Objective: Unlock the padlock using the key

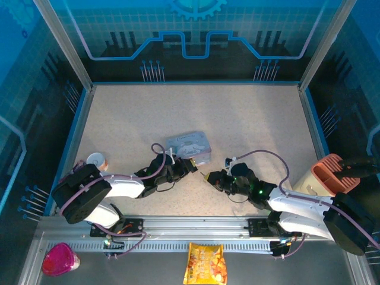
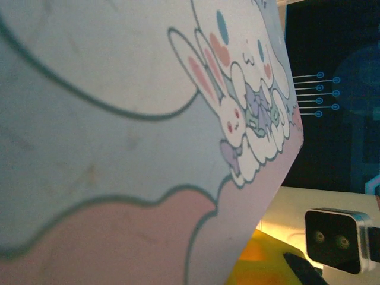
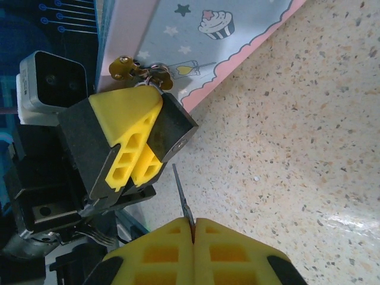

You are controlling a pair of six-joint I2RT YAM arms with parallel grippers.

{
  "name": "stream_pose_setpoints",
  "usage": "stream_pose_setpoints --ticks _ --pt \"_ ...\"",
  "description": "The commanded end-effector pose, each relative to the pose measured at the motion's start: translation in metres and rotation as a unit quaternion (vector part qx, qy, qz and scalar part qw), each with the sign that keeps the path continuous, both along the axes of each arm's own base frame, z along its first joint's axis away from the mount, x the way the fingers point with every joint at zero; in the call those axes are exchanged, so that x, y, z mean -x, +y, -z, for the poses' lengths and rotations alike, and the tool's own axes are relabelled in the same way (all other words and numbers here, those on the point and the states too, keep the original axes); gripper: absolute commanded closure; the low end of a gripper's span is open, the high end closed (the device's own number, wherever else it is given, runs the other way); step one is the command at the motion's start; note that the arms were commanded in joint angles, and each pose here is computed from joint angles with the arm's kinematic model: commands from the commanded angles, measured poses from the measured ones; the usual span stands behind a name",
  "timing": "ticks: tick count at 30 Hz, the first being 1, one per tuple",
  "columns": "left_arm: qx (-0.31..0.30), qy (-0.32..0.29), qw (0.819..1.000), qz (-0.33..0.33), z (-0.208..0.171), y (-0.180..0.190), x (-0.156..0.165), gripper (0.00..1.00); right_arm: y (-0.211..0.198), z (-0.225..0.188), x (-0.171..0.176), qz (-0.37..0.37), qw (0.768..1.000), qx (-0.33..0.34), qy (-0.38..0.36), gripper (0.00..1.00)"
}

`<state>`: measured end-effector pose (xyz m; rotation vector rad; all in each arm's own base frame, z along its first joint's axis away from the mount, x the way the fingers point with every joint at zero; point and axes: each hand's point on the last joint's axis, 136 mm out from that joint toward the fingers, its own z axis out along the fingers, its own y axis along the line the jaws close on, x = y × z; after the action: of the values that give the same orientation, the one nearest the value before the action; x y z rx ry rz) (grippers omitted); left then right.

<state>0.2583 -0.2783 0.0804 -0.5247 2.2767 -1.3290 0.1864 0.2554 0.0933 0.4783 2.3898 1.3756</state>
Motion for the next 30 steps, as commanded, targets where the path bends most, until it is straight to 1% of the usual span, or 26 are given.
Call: stream_pose_setpoints --ticks 1,6,14,18,30 --pt "0.051 -0.034 0.998 -0.001 -0.039 -0.013 -0.007 0.92 0.002 -0.002 -0.003 0.004 1.0 -0.027 0.007 1.0" --pt "0.055 -0.032 0.998 -0.002 -0.04 -0.015 -0.006 0.92 0.009 -0.001 -0.004 -0.002 0.999 -0.038 0.014 1.0" --pt "0.059 -0.029 0.998 -0.005 -0.041 -0.015 -0.005 0.92 0.007 0.005 -0.004 0.007 0.998 -0.05 0.024 1.0" --pt "0.067 -0.032 0.997 -0.005 -0.044 -0.017 -0.005 0.92 0.01 0.001 -0.003 0.008 0.997 -0.071 0.03 1.0" --pt "0.087 -0.03 0.996 -0.009 -0.052 -0.02 -0.003 0.92 0.01 0.002 -0.004 0.019 0.995 -0.087 0.036 1.0"
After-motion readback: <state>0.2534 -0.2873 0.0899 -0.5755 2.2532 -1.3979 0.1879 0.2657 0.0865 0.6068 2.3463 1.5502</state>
